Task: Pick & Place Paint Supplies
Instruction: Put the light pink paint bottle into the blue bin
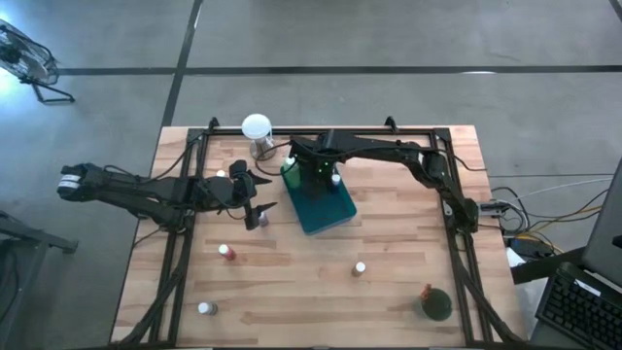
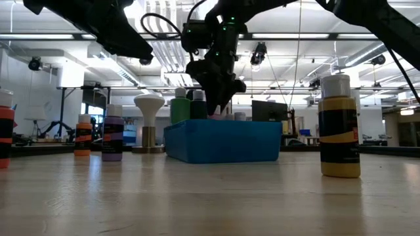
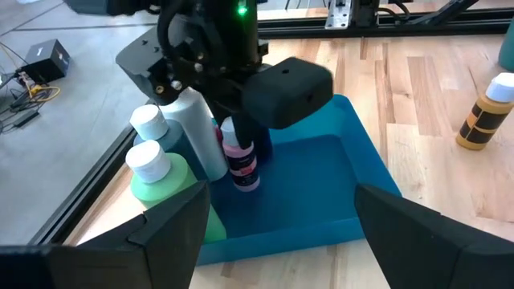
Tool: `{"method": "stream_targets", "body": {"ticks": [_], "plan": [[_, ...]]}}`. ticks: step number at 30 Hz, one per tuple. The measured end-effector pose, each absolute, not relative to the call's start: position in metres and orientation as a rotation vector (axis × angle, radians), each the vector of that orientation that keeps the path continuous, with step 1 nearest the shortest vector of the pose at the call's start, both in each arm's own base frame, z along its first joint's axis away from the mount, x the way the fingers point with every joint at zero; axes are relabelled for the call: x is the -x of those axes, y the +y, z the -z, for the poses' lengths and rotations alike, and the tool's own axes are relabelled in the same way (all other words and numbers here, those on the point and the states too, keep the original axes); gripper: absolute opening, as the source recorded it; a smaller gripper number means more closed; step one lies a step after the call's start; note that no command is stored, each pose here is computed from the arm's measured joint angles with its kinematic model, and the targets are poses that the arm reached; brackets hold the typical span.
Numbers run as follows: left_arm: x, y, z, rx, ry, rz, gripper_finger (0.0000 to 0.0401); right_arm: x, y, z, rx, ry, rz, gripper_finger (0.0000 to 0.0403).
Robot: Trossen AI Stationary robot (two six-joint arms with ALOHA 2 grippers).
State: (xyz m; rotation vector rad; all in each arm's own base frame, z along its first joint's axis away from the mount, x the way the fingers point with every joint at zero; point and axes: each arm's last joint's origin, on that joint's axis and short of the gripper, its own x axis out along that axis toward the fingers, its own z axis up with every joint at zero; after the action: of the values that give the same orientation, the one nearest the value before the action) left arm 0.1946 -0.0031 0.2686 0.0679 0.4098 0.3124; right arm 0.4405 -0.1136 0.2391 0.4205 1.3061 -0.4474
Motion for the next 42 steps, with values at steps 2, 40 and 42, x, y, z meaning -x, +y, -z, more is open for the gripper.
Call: {"method": "stream_targets", "body": {"ticks": [2, 40, 42], "plan": [[-0.195, -0.003, -0.269, -0.067, 0.410, -0.312, 0.0314, -0.440, -0.116, -0.237, -0.429, 1.306, 0.456, 0.0113], [-0.195, -0.003, -0.269, -0.058, 0.408, -0.314, 0.0314, -0.439, -0.123, -0.219, -0.409, 1.302, 0.432, 0.0113], [-0.195, -0.003, -0.269, -0.058, 0.408, -0.314, 0.0314, -0.439, -0.121, -0.218, -0.393, 1.305, 0.445, 0.0113]]}}
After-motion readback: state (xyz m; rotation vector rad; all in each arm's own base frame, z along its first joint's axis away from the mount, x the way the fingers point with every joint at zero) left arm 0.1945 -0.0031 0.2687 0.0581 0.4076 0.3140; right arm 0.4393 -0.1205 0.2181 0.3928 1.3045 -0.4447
